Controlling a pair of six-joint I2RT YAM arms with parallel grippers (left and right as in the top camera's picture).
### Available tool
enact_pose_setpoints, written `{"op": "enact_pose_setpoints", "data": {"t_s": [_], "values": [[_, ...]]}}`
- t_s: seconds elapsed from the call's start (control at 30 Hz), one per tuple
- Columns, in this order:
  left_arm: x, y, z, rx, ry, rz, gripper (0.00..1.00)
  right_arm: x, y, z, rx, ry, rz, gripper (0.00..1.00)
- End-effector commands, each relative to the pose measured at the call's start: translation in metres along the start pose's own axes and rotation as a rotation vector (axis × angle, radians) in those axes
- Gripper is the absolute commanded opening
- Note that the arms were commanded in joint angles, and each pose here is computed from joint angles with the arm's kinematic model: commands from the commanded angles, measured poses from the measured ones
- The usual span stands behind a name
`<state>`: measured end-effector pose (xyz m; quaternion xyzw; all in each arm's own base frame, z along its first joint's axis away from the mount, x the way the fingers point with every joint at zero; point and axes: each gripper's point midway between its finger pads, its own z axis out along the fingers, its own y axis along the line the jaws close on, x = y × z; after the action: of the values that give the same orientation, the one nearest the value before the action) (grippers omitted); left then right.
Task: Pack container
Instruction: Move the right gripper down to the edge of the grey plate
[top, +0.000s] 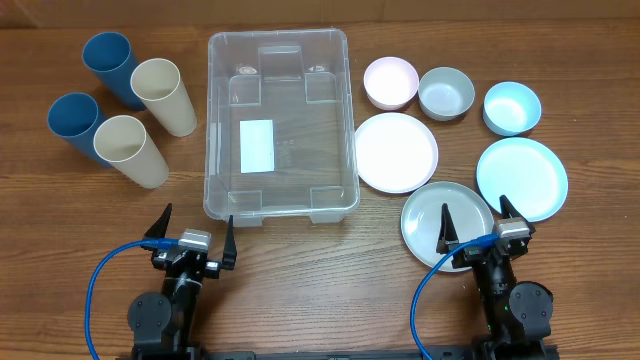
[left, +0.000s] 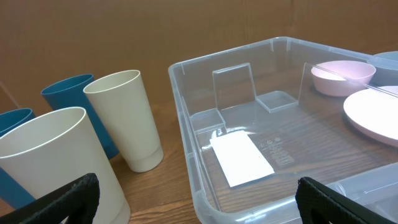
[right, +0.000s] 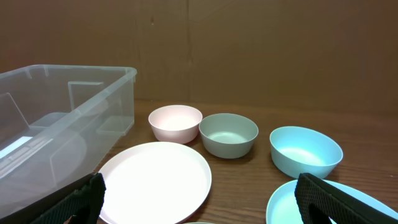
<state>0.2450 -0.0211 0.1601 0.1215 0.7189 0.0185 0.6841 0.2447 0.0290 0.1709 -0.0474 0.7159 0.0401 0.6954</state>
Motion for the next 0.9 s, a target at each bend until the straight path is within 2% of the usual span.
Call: {"op": "enact_pose_setpoints", "data": {"t_s": [0.0,0.73,0.87], "values": [[0.000,-0.001,0.000,0.002,-0.006,0.001,1.00,0.001,-0.003,0.000,0.012,-0.005,-0.004,1.00],[0.000,-0.001,0.000,0.002,-0.006,0.001,1.00,0.000,-0.005,0.000,0.028,-0.012,-0.002,1.00],[0.000,-0.001,0.000,0.002,-0.006,0.001,1.00,-0.015,-0.006,-0.006,0.032,0.001,0.106,1.00]]}}
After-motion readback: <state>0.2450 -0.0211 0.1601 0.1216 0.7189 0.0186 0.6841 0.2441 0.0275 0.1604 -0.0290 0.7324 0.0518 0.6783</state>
